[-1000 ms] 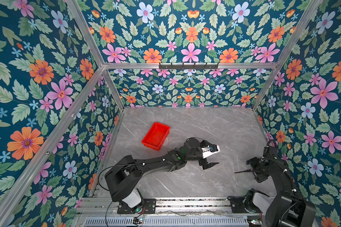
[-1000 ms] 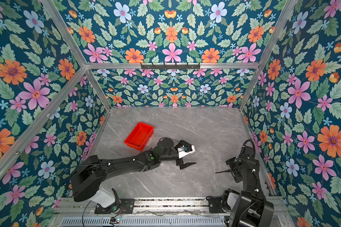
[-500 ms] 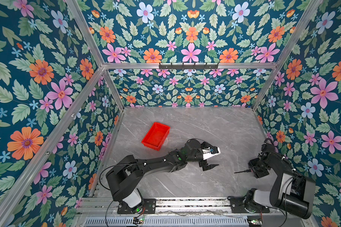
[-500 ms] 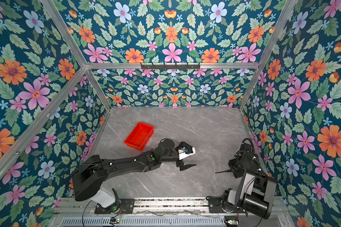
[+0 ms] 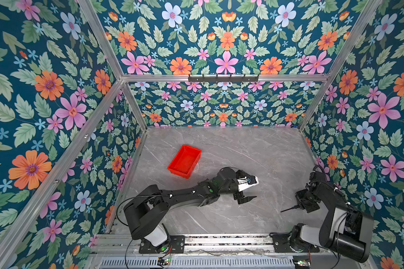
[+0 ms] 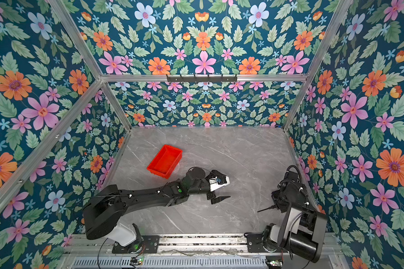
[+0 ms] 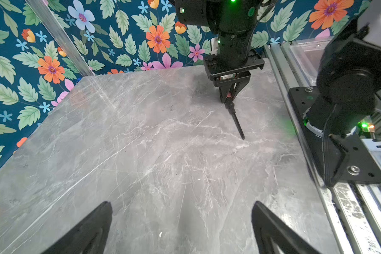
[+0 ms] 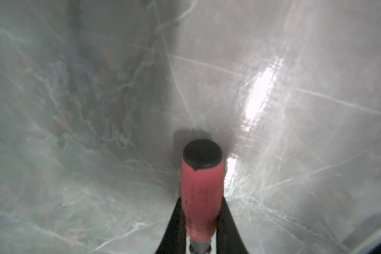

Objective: Put the screwdriver in the bin
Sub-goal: Pick up the screwdriver from the bottom-right of the table.

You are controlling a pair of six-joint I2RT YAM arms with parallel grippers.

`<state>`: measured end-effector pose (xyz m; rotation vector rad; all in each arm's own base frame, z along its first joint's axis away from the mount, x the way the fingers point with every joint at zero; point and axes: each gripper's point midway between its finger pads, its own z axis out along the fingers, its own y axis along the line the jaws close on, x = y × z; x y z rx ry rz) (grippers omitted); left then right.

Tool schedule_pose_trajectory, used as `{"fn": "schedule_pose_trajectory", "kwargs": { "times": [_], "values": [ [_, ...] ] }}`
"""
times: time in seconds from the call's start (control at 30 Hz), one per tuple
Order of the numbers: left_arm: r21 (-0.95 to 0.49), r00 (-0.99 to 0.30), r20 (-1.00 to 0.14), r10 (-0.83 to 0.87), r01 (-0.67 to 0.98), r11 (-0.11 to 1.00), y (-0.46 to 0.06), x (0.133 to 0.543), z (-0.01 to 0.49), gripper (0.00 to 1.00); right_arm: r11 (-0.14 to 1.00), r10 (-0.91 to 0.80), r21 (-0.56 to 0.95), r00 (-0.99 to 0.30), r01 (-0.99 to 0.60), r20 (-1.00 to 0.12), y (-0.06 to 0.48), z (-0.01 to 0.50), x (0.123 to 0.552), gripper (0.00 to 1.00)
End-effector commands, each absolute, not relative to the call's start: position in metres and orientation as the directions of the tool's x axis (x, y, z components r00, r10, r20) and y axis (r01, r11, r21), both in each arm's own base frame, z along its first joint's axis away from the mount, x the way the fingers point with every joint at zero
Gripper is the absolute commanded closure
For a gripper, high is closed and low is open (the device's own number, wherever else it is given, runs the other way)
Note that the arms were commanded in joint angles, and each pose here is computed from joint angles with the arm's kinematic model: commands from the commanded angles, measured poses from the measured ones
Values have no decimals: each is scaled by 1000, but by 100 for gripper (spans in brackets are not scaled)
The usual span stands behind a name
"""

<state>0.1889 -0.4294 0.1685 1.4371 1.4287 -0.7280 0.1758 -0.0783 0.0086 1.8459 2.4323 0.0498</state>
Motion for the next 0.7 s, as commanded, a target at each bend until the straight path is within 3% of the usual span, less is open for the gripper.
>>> {"fn": "schedule_pose_trajectory", "kwargs": {
  "times": [0.0, 0.2, 0.47, 0.67],
  "values": [
    [217, 145, -915, 376, 963, 156, -430, 192, 177, 0, 264, 964, 142, -258, 954, -57, -77, 8, 188, 100],
    [180, 85, -930, 356, 953, 245, -430, 206, 175, 0, 315, 949, 260, -296, 913, -113, -77, 30, 208, 100],
    [66, -44, -958, 283, 928, 366, -428, 228, 174, 0, 543, 837, 383, -447, 748, -314, -66, 77, 239, 100],
    [-82, -152, -980, 129, 896, 435, -423, 247, 190, 0, 679, 733, 480, -548, 555, -403, -23, 121, 274, 100]
  ]
}}
